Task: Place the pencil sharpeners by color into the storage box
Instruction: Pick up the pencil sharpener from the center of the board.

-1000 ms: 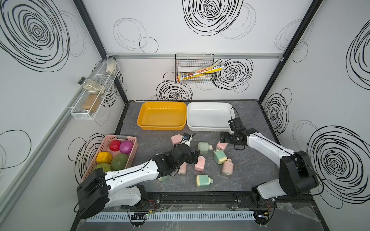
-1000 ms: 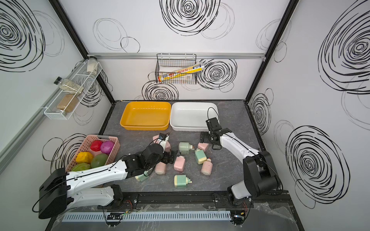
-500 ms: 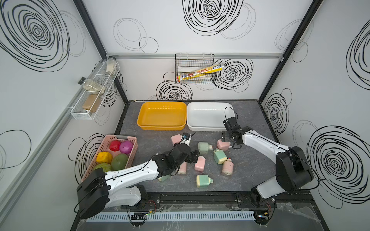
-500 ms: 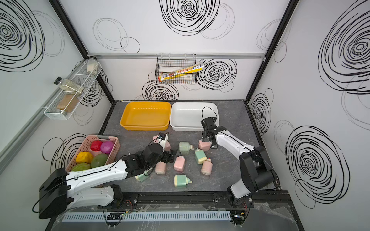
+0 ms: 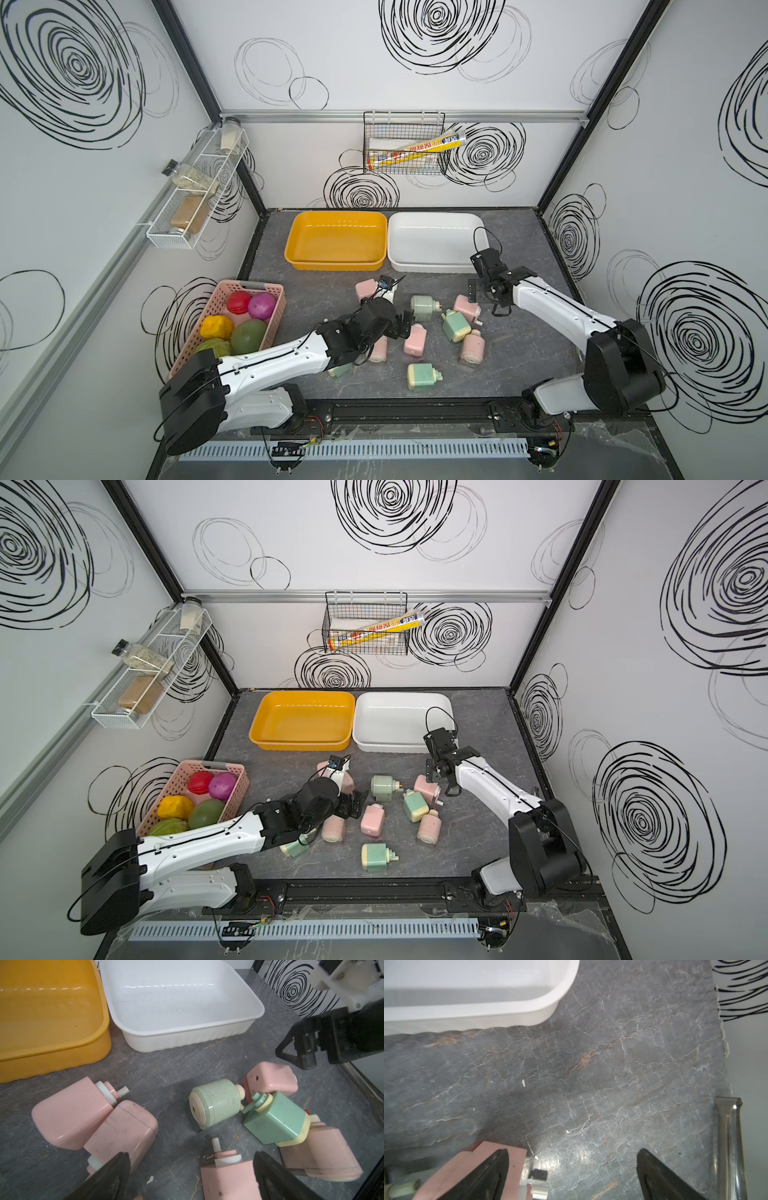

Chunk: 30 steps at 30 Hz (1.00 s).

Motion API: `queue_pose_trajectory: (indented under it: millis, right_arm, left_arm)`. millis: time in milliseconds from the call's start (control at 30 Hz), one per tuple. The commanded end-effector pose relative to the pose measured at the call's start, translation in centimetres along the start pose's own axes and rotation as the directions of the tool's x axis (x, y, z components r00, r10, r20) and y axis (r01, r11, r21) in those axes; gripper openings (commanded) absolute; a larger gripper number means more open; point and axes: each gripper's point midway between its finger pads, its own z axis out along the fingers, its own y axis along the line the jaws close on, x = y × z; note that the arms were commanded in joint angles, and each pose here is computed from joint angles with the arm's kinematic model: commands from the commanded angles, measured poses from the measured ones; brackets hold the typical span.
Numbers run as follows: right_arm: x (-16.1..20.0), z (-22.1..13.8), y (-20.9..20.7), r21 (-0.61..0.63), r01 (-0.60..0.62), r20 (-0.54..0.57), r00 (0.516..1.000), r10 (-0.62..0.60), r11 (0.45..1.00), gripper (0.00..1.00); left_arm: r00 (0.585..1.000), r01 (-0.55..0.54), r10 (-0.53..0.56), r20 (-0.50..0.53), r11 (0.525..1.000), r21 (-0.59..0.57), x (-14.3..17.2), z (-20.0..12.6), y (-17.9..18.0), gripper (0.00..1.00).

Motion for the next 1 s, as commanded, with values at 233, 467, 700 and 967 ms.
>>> queue_pose_trajectory:
  millis: [233,467,700,967]
  right_arm:
    - [4.0,-2.9,3.5,-0.294,0.081,-0.121,0.985,-0.121,0.952,0.99]
    - [6.9,-3.0,1.7,-0.242,0.060,-0.200,0.974,-0.110,0.968,0.99]
    - [7.3,-2.6,2.2,-0.260,0.053,-0.200,0.974,-0.108,0.964,0.99]
    - [6.5,-2.0,4.1,-0.271,0.086,-0.183,0.973,-0.140,0.959,0.99]
  left_arm:
    - [0.999,0.029,-0.030,0.038,0.999,0.014,-1.0,0.1,0.0,0.99]
    - [0.999,0.028,-0.028,0.035,1.000,0.007,-0.9,0.2,0.1,0.99]
    - [0.999,0.032,-0.032,0.037,0.999,0.011,-1.1,0.2,0.1,0.99]
    - [0.998,0.042,-0.042,0.039,0.999,0.005,-1.0,0.1,0.3,0.99]
